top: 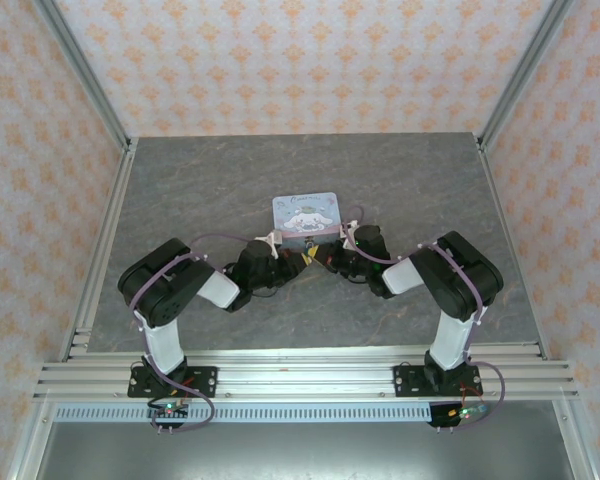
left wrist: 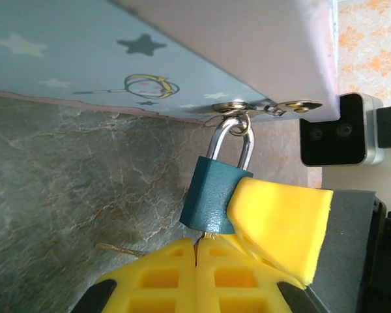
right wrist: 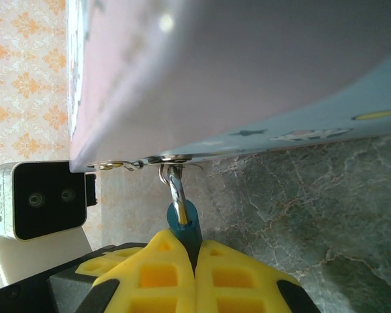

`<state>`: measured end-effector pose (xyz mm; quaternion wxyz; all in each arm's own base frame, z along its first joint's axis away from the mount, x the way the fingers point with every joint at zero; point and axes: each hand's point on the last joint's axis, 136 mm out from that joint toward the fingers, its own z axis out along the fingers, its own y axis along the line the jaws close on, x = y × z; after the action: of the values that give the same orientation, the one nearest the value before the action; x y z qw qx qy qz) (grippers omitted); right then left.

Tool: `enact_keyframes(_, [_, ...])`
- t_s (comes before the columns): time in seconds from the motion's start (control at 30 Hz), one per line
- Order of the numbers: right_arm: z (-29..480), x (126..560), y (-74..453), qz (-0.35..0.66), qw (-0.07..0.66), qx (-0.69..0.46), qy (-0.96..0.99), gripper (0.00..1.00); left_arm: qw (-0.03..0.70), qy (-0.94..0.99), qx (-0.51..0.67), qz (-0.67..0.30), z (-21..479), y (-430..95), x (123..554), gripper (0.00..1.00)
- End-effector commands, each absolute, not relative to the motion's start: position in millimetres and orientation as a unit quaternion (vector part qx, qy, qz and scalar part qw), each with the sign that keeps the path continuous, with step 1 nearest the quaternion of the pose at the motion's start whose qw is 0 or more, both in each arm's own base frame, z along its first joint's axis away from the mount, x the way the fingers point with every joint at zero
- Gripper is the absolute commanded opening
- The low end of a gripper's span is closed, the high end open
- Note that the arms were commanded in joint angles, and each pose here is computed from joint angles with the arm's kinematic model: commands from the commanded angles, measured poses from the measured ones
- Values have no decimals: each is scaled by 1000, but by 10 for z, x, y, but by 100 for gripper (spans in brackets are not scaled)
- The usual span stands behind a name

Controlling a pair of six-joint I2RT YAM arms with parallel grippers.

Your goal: Unlock the padlock with the key

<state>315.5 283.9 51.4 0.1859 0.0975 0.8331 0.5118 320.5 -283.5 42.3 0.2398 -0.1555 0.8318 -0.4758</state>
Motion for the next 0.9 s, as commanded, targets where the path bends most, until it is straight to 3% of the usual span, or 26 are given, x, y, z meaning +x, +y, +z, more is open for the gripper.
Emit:
enact_keyframes(0.0, [406,2993,2888,512,153,86,841,0,223,853,-127,-454,429,-2917,3093,0])
enact_keyframes(0.37, [447,3008,2894,516,156,89,838,0,217,940,-54,-259,415,-2732,2951,0])
enact_keyframes(0.53, [422,3006,2880,512,156,92,839,0,218,939,-55,-261,411,-2759,2939,1])
enact_keyframes(0.7, [376,3004,2850,504,160,96,843,0,240,927,-75,-276,525,-2681,2943,39])
enact_keyframes(0.87, [345,3003,2831,500,161,99,845,0,272,912,-106,-287,793,-2502,2992,67])
